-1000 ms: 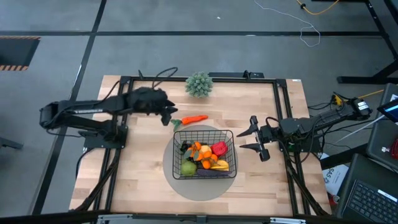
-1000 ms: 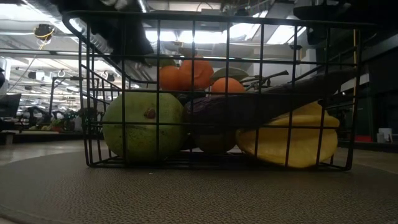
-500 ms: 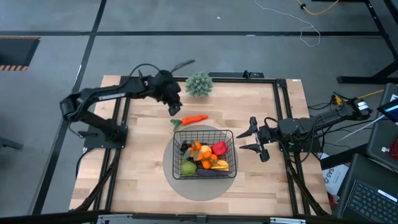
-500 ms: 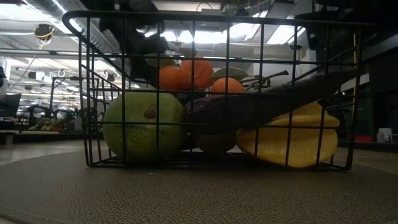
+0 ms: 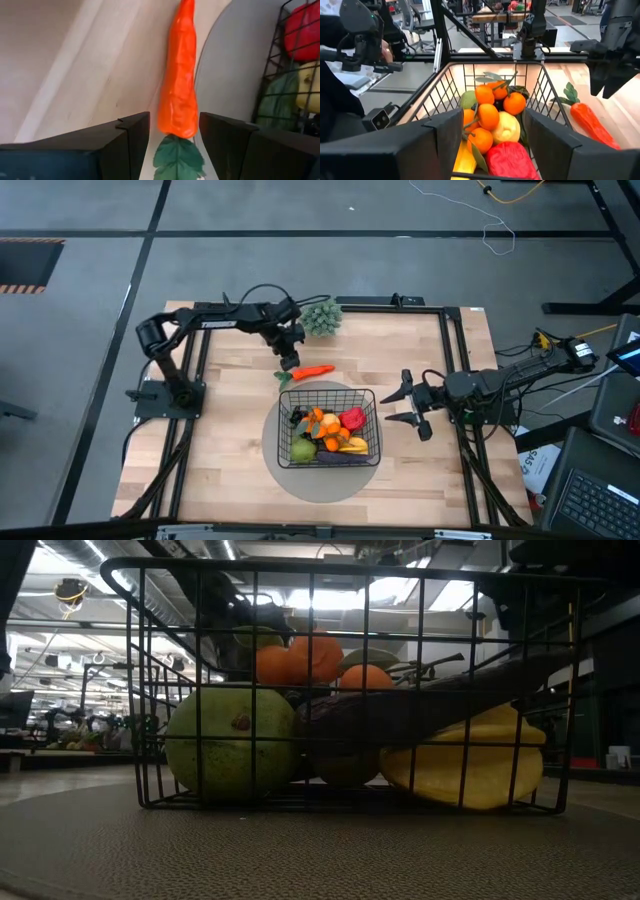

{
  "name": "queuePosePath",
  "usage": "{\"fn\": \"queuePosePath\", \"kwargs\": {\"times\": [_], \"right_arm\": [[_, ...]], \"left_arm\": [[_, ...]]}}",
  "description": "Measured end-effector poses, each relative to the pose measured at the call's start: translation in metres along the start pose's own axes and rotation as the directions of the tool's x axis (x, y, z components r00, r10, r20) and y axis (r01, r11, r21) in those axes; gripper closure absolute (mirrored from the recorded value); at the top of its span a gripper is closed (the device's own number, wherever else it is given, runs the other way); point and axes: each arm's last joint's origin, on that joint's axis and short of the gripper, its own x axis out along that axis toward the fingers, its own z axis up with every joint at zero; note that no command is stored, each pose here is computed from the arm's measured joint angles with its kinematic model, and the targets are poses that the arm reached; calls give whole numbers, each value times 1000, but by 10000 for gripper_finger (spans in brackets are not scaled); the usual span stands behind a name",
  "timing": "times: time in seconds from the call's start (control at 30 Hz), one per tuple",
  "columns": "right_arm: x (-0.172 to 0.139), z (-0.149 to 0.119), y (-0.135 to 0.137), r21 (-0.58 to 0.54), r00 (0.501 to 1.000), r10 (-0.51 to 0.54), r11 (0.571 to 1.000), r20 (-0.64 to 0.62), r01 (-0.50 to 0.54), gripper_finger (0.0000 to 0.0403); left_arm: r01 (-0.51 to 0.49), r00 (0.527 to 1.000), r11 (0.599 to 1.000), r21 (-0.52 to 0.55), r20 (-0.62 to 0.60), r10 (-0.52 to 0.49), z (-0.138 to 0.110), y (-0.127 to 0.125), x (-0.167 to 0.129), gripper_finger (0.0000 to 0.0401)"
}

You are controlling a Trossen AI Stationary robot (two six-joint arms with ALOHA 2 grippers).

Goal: Build produce basket
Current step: Put the carrot into the black wire basket

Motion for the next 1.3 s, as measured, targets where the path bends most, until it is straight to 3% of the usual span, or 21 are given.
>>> {"fn": "queuePosePath", "kwargs": {"times": [0.17,0.33,0.6,0.73,0.97,1.3], "right_arm": [[0,-1,0,-1,1000,-1,1000,-12,1,196],[0,-1,0,-2,1000,-1,1000,-12,1,196],[0,-1,0,1,1000,-1,1000,-11,1,196],[0,-1,0,25,1000,-2,1000,-11,2,196],[0,-2,0,68,1000,-2,998,-20,3,196],[0,-2,1,79,999,23,997,-24,-21,196]], "left_arm": [[-3,999,998,64,-39,6,-3,-5,13,239],[-99,994,983,152,-30,105,-2,-11,22,239],[-71,997,964,256,-20,79,-2,-28,28,239],[-71,994,964,258,-63,91,-7,-29,38,239],[-220,969,935,280,-46,242,-6,-19,41,237],[-278,937,947,161,-173,305,-15,20,24,236]]}}
